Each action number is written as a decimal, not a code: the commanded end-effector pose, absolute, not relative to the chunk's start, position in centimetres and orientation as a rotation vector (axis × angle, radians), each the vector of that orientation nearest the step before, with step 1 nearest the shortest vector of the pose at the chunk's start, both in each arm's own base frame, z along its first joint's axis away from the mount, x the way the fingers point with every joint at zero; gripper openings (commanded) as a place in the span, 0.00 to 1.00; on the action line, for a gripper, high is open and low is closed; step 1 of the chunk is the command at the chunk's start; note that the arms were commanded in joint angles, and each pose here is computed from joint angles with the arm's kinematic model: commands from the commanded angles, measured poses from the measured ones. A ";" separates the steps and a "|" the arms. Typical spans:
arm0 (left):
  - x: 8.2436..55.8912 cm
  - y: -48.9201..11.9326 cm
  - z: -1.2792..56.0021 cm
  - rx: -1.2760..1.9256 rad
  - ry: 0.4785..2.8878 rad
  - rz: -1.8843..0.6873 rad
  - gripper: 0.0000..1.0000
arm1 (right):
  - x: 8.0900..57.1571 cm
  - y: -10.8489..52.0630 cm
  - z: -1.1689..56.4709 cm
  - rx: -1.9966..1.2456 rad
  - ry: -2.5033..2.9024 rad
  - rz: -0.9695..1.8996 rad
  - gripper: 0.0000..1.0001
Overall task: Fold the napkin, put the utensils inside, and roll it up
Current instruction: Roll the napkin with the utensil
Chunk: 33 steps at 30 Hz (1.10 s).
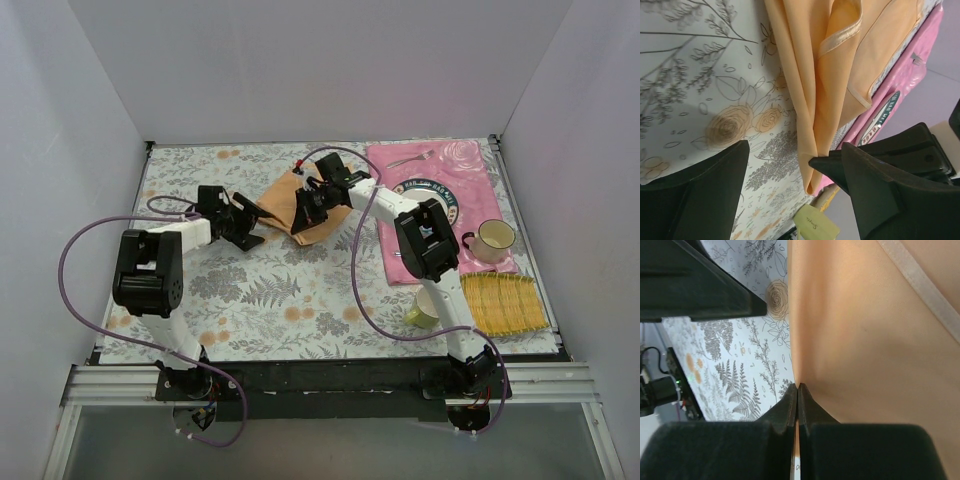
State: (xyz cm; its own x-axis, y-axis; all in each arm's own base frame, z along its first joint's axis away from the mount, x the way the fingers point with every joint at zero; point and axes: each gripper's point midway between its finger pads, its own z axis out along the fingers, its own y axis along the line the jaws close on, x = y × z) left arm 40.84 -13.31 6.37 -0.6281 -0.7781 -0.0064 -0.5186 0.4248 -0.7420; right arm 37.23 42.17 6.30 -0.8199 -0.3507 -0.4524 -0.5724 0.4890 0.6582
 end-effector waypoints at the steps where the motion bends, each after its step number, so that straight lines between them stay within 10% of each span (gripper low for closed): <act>1: 42.5 -14.9 7.2 -1.098 2.320 -1.024 0.74 | 36.6 43.1 7.0 -0.777 2.435 1.480 0.01; 9: 44.1 -13.6 4.9 -1.115 2.326 -0.837 0.72 | 36.5 42.7 5.9 -0.783 2.448 1.516 0.01; 23: 45.6 -12.5 3.2 -1.046 2.352 -0.707 0.15 | 36.6 42.3 6.9 -0.849 2.427 1.453 0.02; 33: 44.8 -13.3 4.0 -1.084 2.389 -0.792 0.00 | 37.0 41.4 8.2 -1.037 2.379 0.815 0.54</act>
